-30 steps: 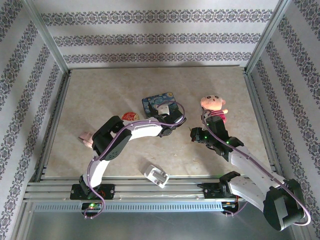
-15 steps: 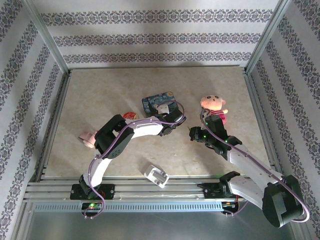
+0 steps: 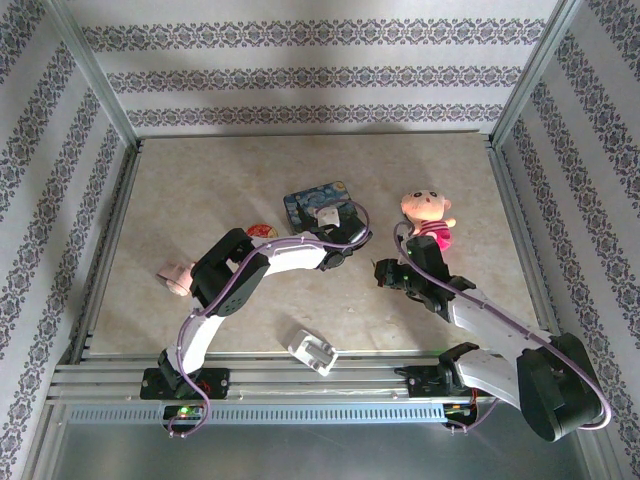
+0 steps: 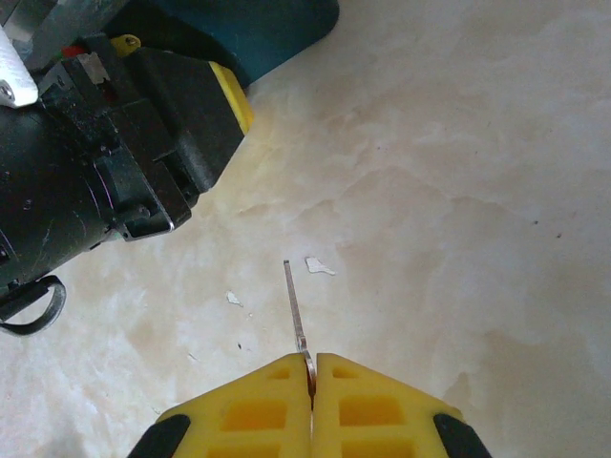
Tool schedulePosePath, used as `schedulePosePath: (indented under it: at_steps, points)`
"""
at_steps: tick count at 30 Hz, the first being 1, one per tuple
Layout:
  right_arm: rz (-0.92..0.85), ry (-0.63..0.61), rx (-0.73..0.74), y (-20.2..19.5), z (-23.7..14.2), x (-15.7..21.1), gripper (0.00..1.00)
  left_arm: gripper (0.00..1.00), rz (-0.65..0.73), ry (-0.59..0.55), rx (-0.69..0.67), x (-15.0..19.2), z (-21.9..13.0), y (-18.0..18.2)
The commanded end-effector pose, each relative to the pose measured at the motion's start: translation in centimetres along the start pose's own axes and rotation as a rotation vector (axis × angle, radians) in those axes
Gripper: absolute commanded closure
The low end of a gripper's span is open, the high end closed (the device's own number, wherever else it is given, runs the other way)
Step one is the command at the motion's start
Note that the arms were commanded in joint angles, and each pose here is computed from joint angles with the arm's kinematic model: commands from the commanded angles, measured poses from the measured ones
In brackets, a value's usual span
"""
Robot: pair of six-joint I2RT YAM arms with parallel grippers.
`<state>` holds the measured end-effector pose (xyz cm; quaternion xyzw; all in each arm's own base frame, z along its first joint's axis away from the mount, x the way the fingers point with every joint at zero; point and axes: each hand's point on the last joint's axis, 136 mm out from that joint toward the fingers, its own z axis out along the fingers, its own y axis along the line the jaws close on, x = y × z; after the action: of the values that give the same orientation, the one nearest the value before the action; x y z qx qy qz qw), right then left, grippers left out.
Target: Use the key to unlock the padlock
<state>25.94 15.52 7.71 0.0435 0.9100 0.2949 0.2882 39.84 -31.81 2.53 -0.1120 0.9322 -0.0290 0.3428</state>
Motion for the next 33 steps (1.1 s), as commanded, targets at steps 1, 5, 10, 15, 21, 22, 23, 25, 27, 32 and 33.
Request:
schedulePosePath:
  at_steps: [1, 5, 10, 15, 21, 22, 23, 25, 27, 32, 33]
  points:
    - [0.015, -0.028, -0.044, 0.3, 0.2, -0.3, 1.00, 0.90, -0.011, 0.022, 0.030, -0.1, 0.6, -0.5]
    - [0.029, -0.034, -0.064, 0.0, 0.5, 0.4, 1.00, 0.97, -0.058, 0.046, 0.060, -0.1, -0.4, -0.6]
    - [0.020, -0.050, -0.088, -0.3, 0.8, 1.0, 1.00, 0.98, -0.149, 0.095, 0.118, -0.1, -2.1, -1.1]
    - [-0.001, -0.037, -0.140, 0.2, 1.3, 1.6, 1.00, 0.98, -0.260, 0.144, 0.148, -0.2, -3.4, -0.6]
    - [-0.027, -0.030, -0.161, 0.7, 2.3, 1.6, 1.00, 0.97, -0.339, 0.207, 0.210, 0.0, -3.9, -0.7]
    - [-0.032, -0.031, -0.167, 0.9, 2.6, 1.5, 1.00, 0.97, -0.346, 0.213, 0.215, 0.0, -3.9, -0.7]
    - [-0.037, -0.031, -0.169, 1.0, 2.9, 1.5, 1.00, 0.97, -0.350, 0.217, 0.216, 0.1, -3.9, -0.7]
    - [-0.053, -0.030, -0.174, 1.6, 3.5, 1.3, 1.00, 0.97, -0.368, 0.229, 0.222, 0.3, -3.7, -0.6]
    - [-0.071, -0.028, -0.171, 1.9, 4.3, 1.4, 1.00, 0.97, -0.386, 0.244, 0.231, 0.6, -3.5, -0.7]
    - [-0.118, -0.042, -0.181, 3.3, 6.0, 1.3, 1.00, 0.97, -0.411, 0.273, 0.239, 0.9, -3.2, -0.7]
    - [-0.121, -0.037, -0.175, 3.2, 6.4, 1.6, 1.00, 0.98, -0.411, 0.275, 0.240, 0.9, -3.2, -0.6]
